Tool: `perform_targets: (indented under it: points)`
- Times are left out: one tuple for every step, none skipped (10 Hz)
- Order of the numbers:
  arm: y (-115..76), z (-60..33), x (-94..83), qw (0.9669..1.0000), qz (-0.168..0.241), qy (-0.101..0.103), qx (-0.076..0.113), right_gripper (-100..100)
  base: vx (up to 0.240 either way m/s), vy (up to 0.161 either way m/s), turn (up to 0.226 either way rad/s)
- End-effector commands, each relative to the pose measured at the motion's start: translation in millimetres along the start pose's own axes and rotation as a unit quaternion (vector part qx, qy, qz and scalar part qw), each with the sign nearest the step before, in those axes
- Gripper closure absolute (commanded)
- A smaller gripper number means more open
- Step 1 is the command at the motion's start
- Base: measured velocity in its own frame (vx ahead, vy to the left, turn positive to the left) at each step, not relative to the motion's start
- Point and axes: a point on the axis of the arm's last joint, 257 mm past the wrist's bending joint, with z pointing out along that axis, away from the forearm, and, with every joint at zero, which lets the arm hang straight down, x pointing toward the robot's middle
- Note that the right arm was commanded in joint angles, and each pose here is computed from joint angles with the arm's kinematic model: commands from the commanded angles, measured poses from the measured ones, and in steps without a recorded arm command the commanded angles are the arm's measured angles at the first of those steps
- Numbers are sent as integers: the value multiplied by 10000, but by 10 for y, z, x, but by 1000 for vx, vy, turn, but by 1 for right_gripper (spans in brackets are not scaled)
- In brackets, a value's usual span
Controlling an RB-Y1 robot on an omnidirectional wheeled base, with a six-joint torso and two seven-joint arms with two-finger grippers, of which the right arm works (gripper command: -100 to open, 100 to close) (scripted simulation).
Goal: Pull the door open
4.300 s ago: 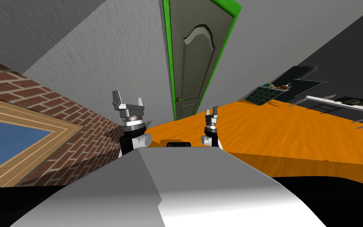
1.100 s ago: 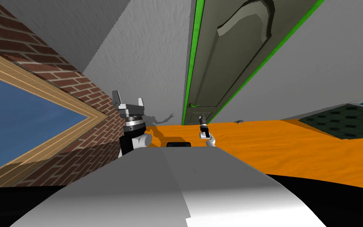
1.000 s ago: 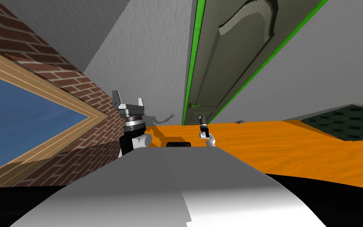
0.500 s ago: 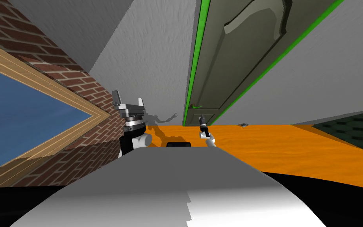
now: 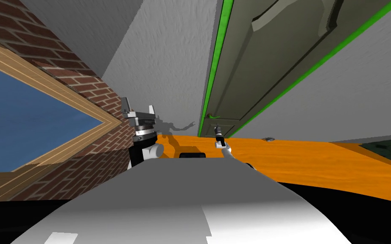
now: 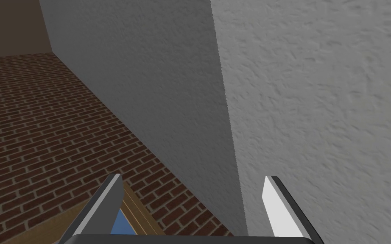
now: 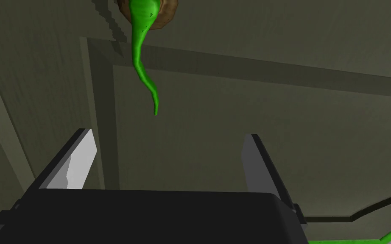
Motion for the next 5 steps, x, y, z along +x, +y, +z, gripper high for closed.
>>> perform_targets:
  points:
    - [-93, 7, -27, 9999, 1, -16, 118, -100, 72, -32, 104]
    - [-137, 15, -42, 9998, 2, -26, 176, -100, 63, -34, 97]
    - [-176, 22, -56, 9997, 2, -35, 229, -100, 53, -32, 70]
    - [-206, 26, -66, 9996, 3, -42, 269, -100, 52, -23, 67]
    - [-264, 34, -87, 9994, 5, -57, 350, -100, 60, -33, 99]
